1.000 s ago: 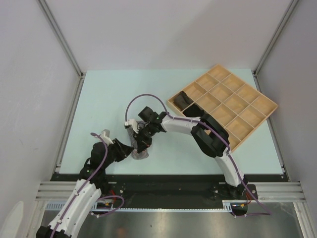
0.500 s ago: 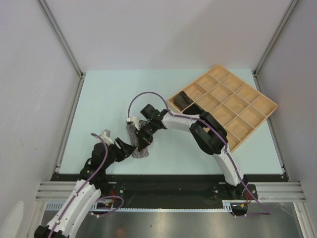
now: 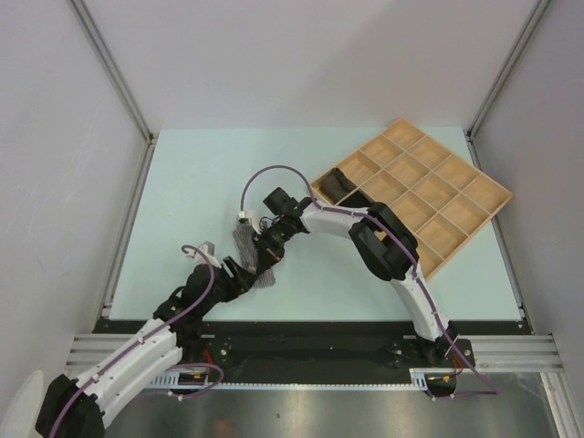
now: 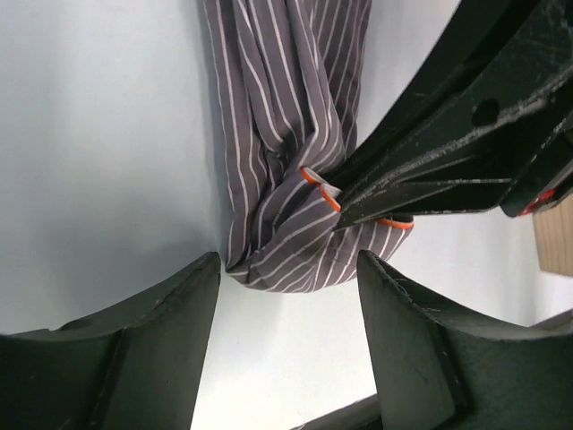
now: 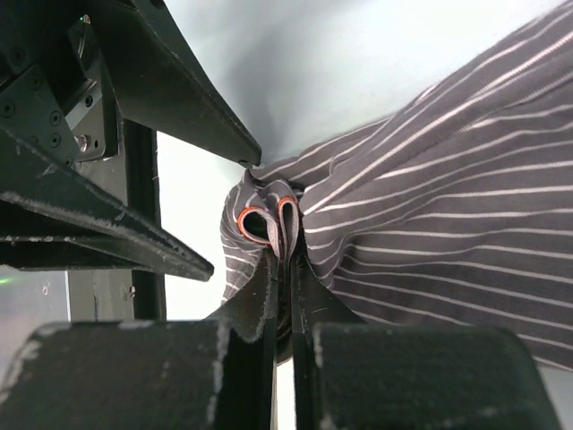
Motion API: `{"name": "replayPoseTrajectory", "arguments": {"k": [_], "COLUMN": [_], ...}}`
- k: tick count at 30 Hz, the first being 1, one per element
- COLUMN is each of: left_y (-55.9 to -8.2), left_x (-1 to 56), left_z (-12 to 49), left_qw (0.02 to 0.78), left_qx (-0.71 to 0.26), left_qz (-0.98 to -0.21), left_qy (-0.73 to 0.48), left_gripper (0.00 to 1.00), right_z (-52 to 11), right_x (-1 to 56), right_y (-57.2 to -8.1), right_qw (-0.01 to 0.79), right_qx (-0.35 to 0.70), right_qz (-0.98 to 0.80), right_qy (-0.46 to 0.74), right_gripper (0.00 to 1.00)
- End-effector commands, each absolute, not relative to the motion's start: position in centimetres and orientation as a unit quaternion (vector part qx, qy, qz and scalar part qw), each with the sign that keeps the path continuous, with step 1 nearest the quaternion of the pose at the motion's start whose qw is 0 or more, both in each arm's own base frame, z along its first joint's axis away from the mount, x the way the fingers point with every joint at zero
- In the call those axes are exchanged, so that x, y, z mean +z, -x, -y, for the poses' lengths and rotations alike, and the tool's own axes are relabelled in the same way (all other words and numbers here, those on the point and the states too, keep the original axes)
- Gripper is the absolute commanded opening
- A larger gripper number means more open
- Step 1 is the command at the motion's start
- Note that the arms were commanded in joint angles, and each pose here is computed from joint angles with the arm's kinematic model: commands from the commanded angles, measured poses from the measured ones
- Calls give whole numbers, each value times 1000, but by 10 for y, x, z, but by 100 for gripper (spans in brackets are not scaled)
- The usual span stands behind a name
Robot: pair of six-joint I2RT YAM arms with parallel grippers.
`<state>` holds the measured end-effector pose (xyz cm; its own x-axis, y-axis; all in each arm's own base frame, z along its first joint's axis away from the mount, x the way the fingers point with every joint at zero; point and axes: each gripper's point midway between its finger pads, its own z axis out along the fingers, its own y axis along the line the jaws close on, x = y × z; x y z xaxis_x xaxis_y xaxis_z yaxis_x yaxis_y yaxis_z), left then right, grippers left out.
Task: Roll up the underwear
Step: Roll the underwear to the center of the board.
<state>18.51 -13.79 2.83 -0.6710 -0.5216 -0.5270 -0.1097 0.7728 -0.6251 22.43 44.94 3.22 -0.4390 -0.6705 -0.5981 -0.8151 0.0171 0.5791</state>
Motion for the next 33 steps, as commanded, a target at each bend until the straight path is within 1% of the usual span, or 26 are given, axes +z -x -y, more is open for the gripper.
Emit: {"name": "replayPoseTrajectory", "arguments": {"k": [1, 7, 11, 12, 14, 15, 16, 17, 18, 19, 20, 21, 22, 23, 25, 26, 27, 28, 29, 30, 31, 32, 33], "left_y": [-171, -174, -176, -175, -176, -177, -178, -179, -179, -178, -178, -176, -176, -176, -174, -174, -174, -171, -171, -170, -169, -170, -170], "left_x": [-10, -12, -11, -11, -12, -12, -12, -12, -13, -15, -15, -18, -18, -17, -18, -17, -16, -16, -13, -13, -11, -6, -4], "left_z": [114, 111, 113, 114, 114, 114, 114, 115, 115, 115, 116, 116, 116, 117, 115, 115, 115, 113, 113, 113, 111, 111, 111], "left_qw": [336, 338, 339, 337, 339, 339, 341, 341, 338, 334, 332, 324, 322, 320, 315, 314, 313, 310, 310, 309, 308, 311, 311], "left_qx": [-212, -200, -196, -195, -189, -188, -186, -187, -185, -183, -184, -179, -178, -178, -172, -172, -171, -169, -170, -171, -169, -169, -170], "left_qz": [-893, -893, -895, -896, -897, -897, -896, -896, -897, -899, -899, -902, -903, -904, -906, -906, -906, -906, -905, -905, -905, -905, -905], "left_qy": [212, 218, 214, 212, 212, 211, 213, 216, 215, 217, 219, 220, 222, 222, 226, 227, 227, 232, 235, 236, 238, 237, 236], "left_gripper": [66, 58, 54, 49, 46, 40, 36, 32, 23, 18, 13, 3, 0, 0, 0, 0, 1, 0, 0, 0, 0, 0, 1], "right_z": [-437, -437, -442, -442, -444, -445, -445, -446, -446, -447, -446, -445, -444, -442, -434, -431, -423, -416, -411, -402, -402, -401, -398], "right_x": [-2, -1, 2, 1, 1, 2, 3, 7, 8, 17, 22, 26, 40, 48, 69, 78, 80, 88, 106, 106, 116, 141, 143], "right_y": [-255, -254, -252, -251, -250, -249, -249, -249, -250, -251, -253, -257, -263, -268, -284, -291, -302, -312, -318, -313, -314, -309, -303], "right_qw": [99, 99, 102, 101, 100, 100, 100, 101, 103, 112, 117, 127, 141, 151, 180, 192, 204, 219, 243, 244, 267, 294, 297], "right_qx": [412, 415, 418, 418, 419, 420, 421, 422, 419, 417, 413, 404, 401, 397, 385, 378, 358, 350, 344, 342, 344, 348, 350], "right_qz": [-740, -738, -734, -734, -734, -732, -732, -732, -733, -731, -733, -736, -735, -736, -742, -747, -763, -769, -769, -774, -765, -750, -747], "right_qy": [522, 523, 526, 525, 526, 527, 526, 525, 526, 528, 528, 529, 529, 527, 518, 513, 498, 488, 481, 474, 476, 479, 481], "right_gripper": [0, 0, 0, 0, 0, 0, 0, 4, 8, 15, 31, 37, 42, 58, 64, 69, 71, 81, 82, 83, 83, 83, 83]}}
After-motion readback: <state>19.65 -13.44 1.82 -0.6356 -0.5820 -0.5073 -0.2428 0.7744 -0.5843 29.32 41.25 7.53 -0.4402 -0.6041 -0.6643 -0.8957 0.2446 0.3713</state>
